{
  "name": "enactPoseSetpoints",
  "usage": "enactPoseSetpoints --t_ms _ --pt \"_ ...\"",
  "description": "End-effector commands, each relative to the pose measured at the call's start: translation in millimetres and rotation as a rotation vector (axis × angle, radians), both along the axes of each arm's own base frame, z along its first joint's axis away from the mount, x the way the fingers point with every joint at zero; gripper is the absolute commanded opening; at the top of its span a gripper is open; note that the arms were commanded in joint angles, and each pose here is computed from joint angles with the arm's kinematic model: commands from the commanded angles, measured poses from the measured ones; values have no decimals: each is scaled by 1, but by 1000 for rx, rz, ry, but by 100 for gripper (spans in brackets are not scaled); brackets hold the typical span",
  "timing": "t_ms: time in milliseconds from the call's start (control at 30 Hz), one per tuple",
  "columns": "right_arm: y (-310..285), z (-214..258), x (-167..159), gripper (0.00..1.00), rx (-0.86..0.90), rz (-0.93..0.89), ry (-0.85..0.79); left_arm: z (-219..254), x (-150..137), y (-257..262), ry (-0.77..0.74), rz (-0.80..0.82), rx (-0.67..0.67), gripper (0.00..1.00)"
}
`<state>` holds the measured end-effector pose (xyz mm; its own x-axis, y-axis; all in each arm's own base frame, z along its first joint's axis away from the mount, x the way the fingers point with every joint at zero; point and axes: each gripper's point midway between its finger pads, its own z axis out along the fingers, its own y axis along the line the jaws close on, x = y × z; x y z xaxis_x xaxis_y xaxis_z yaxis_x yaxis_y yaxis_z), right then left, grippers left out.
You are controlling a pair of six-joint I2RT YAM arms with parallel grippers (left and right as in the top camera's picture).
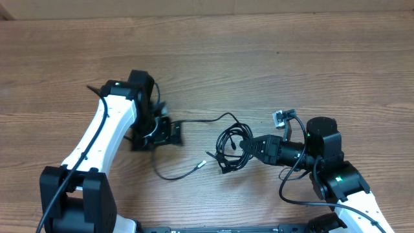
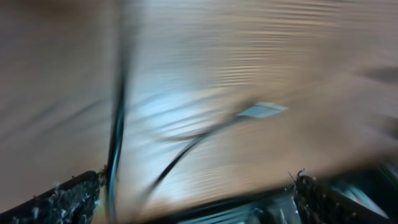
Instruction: Untangle cables
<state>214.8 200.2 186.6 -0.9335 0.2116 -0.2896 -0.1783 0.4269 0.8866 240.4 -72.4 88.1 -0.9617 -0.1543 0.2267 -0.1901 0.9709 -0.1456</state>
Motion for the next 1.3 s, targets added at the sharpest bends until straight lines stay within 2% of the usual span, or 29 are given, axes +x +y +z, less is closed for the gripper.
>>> enactPoseSetpoints --t_ms 0,133,300,367,400,467,567,600,633,667,800,967,1100,1267 --pt "-1 11 5 4 2 -17 -35 3 4 49 -29 306 338 100" --pt "-1 10 5 4 -1 -20 -32 3 8 47 -38 325 326 100" --pt "-2 3 1 4 -13 -19 8 29 16 76 -99 311 490 100" --pt "-3 2 0 4 -17 -18 15 42 20 79 -116 331 512 100" --pt "-3 1 0 4 -19 -16 11 45 23 73 -124 328 474 100" --pt "-3 1 0 4 -26 -7 -9 49 37 32 -141 208 215 100" --pt "-2 2 0 4 -25 -4 -10 73 46 -59 -247 -168 -363 100" --pt "-2 2 -1 4 -22 0 -9 85 43 -80 -297 -292 -516 98" --pt "-1 3 -2 4 -17 8 -7 92 40 -90 -329 -365 -591 96" --pt "0 4 -4 4 -9 21 -5 94 38 -94 -350 -417 -614 95" --pt "6 11 -17 4 41 96 6 86 37 -91 -372 -513 -563 91" --pt "14 30 -25 4 113 184 -59 97 25 -115 -425 -653 -699 91" --pt "17 43 -29 4 157 236 -102 94 20 -128 -434 -696 -727 91" --pt "18 41 -27 4 155 235 -93 96 6 -153 -437 -736 -835 91"
